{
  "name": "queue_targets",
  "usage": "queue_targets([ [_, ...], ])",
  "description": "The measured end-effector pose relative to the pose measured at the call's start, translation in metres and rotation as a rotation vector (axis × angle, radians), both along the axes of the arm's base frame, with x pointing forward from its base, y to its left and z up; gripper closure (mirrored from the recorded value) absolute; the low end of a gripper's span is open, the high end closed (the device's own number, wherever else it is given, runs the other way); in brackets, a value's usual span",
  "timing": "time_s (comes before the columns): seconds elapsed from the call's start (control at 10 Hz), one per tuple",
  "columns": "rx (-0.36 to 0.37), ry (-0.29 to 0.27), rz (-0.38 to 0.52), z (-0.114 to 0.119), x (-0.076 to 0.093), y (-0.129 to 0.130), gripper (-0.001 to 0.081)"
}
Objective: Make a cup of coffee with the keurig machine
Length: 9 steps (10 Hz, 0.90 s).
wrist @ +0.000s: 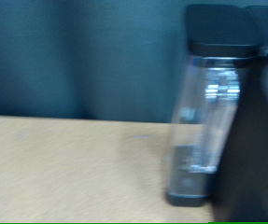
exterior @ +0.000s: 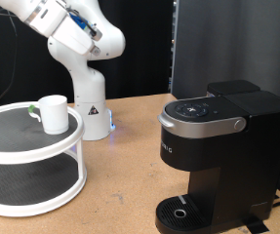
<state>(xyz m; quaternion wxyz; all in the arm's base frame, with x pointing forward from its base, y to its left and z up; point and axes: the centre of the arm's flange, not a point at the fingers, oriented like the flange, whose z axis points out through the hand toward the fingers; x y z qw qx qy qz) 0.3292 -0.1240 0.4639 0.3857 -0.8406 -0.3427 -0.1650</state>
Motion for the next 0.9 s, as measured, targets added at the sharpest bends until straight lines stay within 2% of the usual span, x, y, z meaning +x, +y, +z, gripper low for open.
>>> queue_targets([
  [0.2, 0.035, -0.013, -0.121, -0.003, -0.001, -0.008, 0.0804],
  [0.4, 0.062, -0.015, -0.177, -0.002, -0.013, -0.024, 0.0804],
  [0.6, 0.096, 0.008, -0.15, 0.001, -0.036, -0.041, 0.0804],
  [0.7, 0.104, 0.014, -0.133, 0.003, -0.042, -0.044, 0.0804],
  [0.9, 0.109, 0.011, -0.142, 0.001, -0.042, -0.045, 0.0804],
])
